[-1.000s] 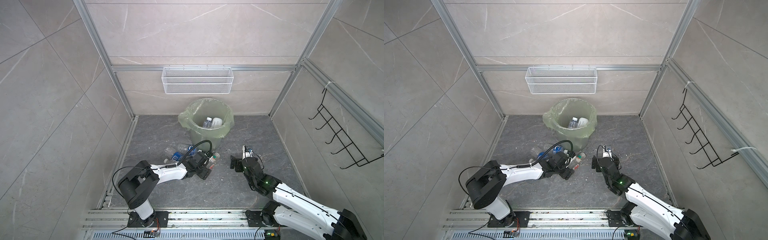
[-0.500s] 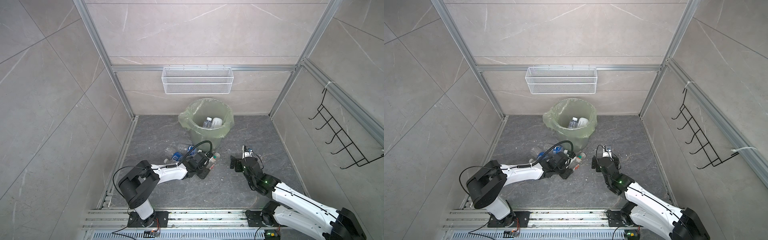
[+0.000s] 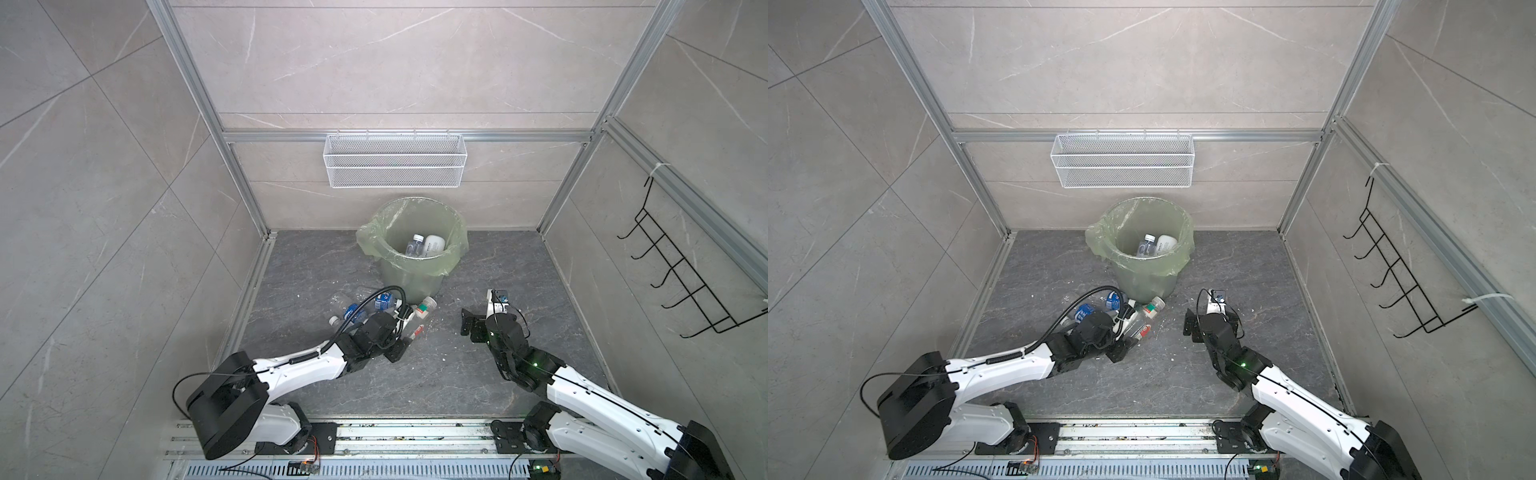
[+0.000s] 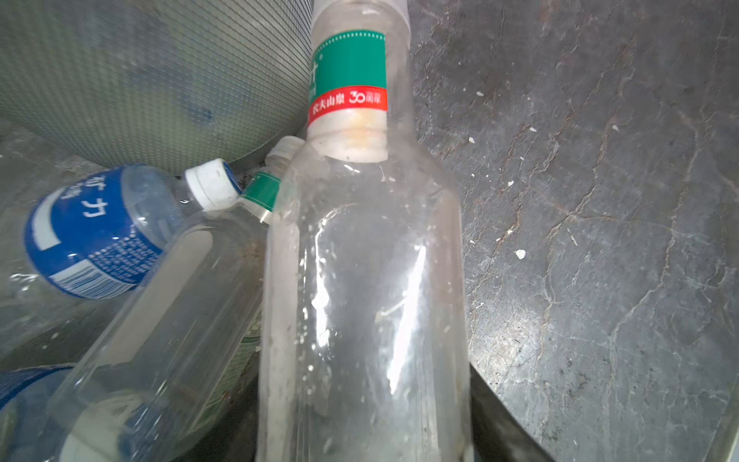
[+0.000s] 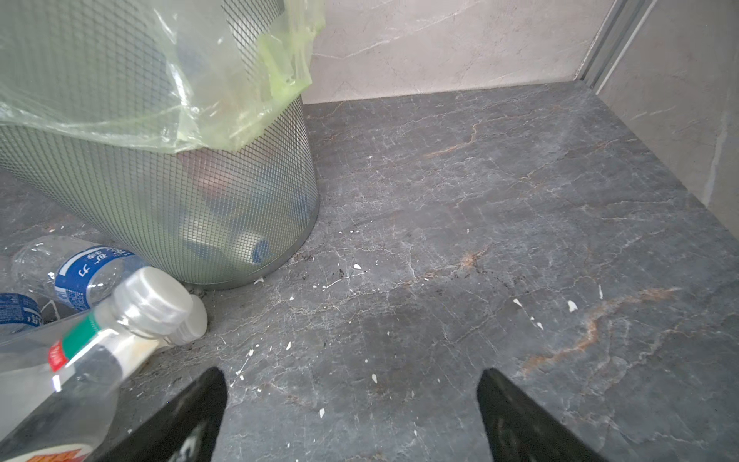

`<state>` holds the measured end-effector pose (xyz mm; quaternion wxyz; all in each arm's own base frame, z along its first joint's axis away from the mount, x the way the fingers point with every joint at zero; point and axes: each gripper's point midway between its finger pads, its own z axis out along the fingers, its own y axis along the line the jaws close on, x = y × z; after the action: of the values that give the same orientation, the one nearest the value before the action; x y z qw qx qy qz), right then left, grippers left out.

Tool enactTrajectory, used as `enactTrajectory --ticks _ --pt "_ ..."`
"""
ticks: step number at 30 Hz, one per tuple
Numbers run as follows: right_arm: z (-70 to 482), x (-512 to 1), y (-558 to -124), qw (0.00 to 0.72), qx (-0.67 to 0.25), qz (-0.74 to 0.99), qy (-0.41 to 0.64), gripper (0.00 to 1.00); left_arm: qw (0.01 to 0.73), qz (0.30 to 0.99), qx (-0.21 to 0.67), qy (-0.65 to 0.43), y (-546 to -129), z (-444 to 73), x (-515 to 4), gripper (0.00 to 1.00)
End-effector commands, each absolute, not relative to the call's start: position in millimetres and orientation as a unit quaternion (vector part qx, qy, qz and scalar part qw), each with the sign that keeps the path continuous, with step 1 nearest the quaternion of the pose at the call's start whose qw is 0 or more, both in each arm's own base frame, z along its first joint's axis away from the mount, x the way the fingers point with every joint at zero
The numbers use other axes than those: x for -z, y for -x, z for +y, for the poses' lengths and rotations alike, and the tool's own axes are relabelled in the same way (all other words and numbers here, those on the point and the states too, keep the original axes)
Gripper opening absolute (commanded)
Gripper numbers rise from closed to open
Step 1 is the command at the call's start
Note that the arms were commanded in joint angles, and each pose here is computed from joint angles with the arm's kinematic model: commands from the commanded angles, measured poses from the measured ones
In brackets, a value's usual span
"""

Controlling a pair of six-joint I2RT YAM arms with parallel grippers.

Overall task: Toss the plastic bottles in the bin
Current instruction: 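Lift the green-labelled bottle with the left gripper and drop it into the bin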

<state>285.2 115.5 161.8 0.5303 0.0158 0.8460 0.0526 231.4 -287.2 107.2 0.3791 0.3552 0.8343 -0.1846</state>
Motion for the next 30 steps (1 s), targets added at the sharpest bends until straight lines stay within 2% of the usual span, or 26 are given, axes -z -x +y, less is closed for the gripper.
enactTrajectory --ticks 1,9,22,30 --pt "116 -172 -286 0.536 -0.063 0.841 -0.026 1.00 0.428 0.815 0.213 -0.329 -235 -290 -142 0.57" --pt "118 -172 -285 0.534 -0.071 0.842 -0.024 1.00 0.481 0.794 0.247 -0.279 -218 -259 -190 0.57" --pt "120 -174 -284 0.533 -0.081 0.842 -0.021 1.00 0.544 0.779 0.241 -0.199 -186 -177 -241 0.57" --pt "124 -173 -283 0.528 -0.088 0.845 -0.016 1.00 0.579 0.753 0.255 -0.180 -191 -176 -305 0.54"
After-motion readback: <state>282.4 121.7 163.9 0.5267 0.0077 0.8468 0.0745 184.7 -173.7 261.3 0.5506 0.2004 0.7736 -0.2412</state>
